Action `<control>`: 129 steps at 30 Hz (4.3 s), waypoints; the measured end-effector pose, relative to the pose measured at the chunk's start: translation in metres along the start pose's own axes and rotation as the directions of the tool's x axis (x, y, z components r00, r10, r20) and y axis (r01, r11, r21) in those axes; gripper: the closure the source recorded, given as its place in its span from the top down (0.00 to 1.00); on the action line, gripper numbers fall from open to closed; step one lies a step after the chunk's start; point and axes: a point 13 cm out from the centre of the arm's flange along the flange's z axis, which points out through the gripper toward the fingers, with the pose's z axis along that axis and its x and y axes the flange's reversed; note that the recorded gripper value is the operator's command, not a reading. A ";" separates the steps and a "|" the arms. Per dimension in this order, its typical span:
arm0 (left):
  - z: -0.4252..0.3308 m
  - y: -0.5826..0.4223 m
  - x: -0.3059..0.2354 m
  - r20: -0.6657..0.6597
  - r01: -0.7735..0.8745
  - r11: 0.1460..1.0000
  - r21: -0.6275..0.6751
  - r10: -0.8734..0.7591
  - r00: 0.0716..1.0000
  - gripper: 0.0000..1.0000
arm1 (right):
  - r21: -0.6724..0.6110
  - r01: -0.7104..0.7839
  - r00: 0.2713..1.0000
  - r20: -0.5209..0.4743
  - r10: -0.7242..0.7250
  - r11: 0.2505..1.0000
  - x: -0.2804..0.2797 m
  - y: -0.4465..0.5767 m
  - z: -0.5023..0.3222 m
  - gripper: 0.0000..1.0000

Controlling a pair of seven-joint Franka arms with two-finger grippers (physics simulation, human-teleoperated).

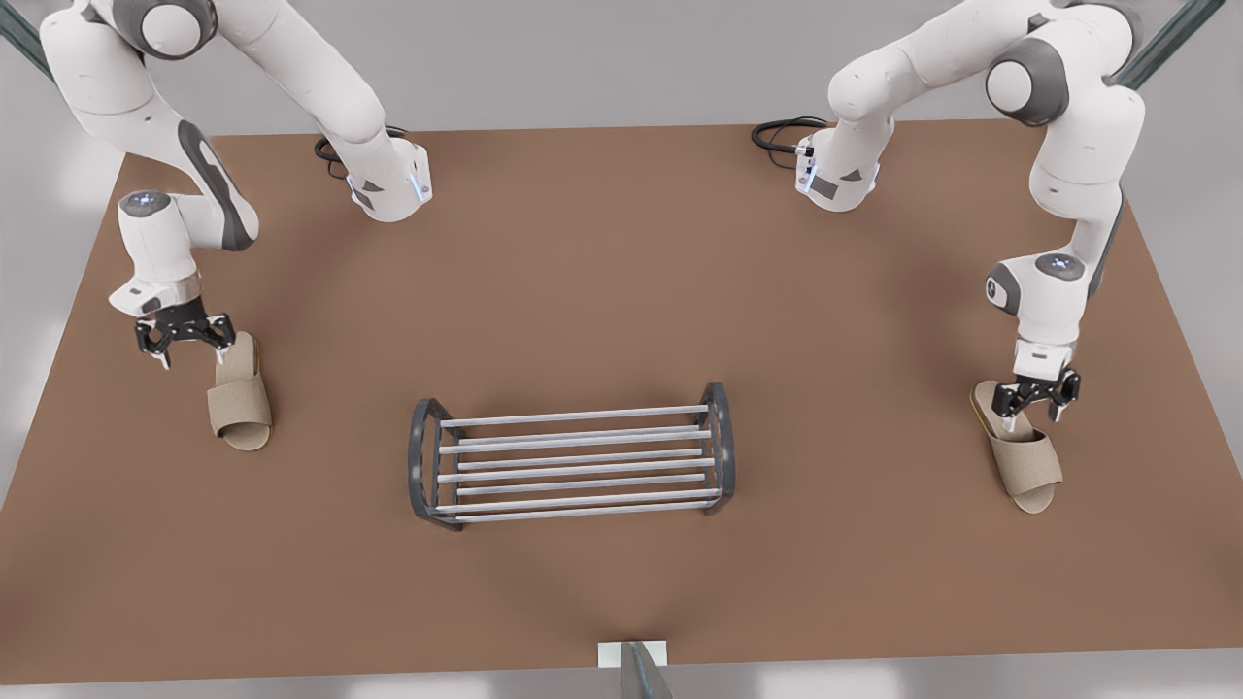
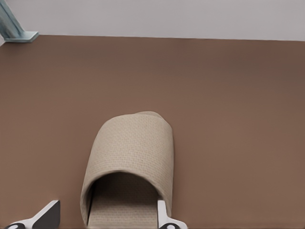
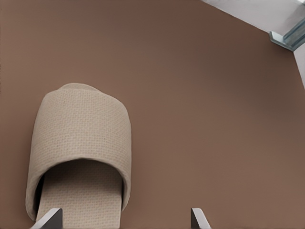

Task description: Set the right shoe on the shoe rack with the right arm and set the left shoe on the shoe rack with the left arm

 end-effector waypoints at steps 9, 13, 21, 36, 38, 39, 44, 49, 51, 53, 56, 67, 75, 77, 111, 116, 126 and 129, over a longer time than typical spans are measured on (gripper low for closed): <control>0.014 0.023 -0.006 0.012 -0.026 0.999 -0.021 0.026 1.000 0.99 | -0.009 0.021 1.000 0.003 -0.021 1.000 0.016 -0.009 0.011 1.00; 0.021 0.025 -0.006 0.013 -0.031 0.999 -0.022 0.032 0.999 0.99 | -0.033 -0.003 1.000 0.014 0.003 0.999 0.026 -0.011 0.030 1.00; 0.034 0.028 -0.012 0.024 -0.037 0.999 -0.025 0.038 0.999 0.99 | -0.071 -0.014 0.999 0.048 0.017 0.997 0.025 -0.003 0.045 1.00; 0.040 0.031 -0.013 0.025 -0.037 0.999 -0.027 0.038 0.999 0.31 | -0.085 -0.026 0.999 0.040 0.029 0.996 0.047 -0.005 0.058 1.00; 0.040 0.032 -0.014 0.027 -0.033 0.999 -0.030 0.034 0.999 0.26 | -0.086 -0.039 0.999 0.033 0.042 0.996 0.059 -0.007 0.059 1.00; 0.040 0.033 -0.014 0.028 -0.029 0.999 -0.031 0.029 0.999 0.25 | -0.086 -0.039 0.999 0.032 0.042 0.996 0.061 -0.007 0.060 1.00; -0.003 0.029 -0.083 0.112 -0.005 0.999 -0.047 0.010 0.994 0.25 | -0.085 -0.024 0.999 0.032 0.027 0.996 0.064 -0.008 0.060 1.00; -0.086 -0.066 -0.207 0.144 -0.037 0.999 0.019 0.034 0.989 0.25 | -0.088 -0.005 0.998 0.068 0.011 0.996 0.044 -0.005 0.055 1.00; -0.109 -0.117 -0.232 0.108 -0.049 0.997 0.056 0.043 0.993 0.25 | -0.087 0.004 0.997 0.075 0.003 0.996 0.039 -0.005 0.054 1.00; -0.139 -0.172 -0.253 0.068 -0.067 0.994 0.089 0.061 0.996 0.25 | -0.076 0.012 0.997 0.077 -0.006 0.997 0.037 -0.010 0.050 1.00; -0.178 -0.263 -0.264 -0.010 -0.102 0.984 0.146 0.105 0.994 0.25 | -0.060 0.026 0.996 0.082 -0.021 0.998 0.030 -0.015 0.044 1.00; -0.252 -0.457 -0.216 -0.148 -0.172 0.962 0.212 0.205 0.967 0.25 | -0.079 0.058 0.992 0.116 -0.048 0.995 -0.005 0.002 0.044 1.00; -0.301 -0.580 -0.192 -0.104 -0.255 0.942 0.217 0.282 0.954 0.25 | -0.083 0.045 0.991 0.127 -0.034 0.996 -0.016 0.000 0.054 1.00; -0.301 -0.601 -0.181 -0.096 -0.271 0.942 0.197 0.293 0.951 0.25 | -0.083 0.041 0.991 0.129 -0.030 0.996 -0.018 -0.001 0.056 1.00; -0.242 -0.692 -0.096 0.051 -0.095 0.986 -0.136 0.103 0.993 0.26 | -0.111 -0.008 0.989 0.147 0.025 0.994 -0.044 0.002 0.094 1.00; -0.235 -0.690 -0.092 0.081 -0.078 0.985 -0.155 0.091 0.993 0.26 | -0.118 -0.012 0.989 0.147 0.029 0.993 -0.044 0.005 0.098 0.87; -0.225 -0.678 -0.090 0.134 -0.067 0.980 -0.190 0.093 0.987 1.00 | -0.119 -0.031 0.989 0.142 0.048 0.992 -0.042 0.003 0.098 0.38; -0.238 -0.665 -0.097 0.144 -0.064 0.980 -0.187 0.091 0.985 1.00 | -0.118 -0.037 0.989 0.140 0.053 0.992 -0.041 0.002 0.098 0.29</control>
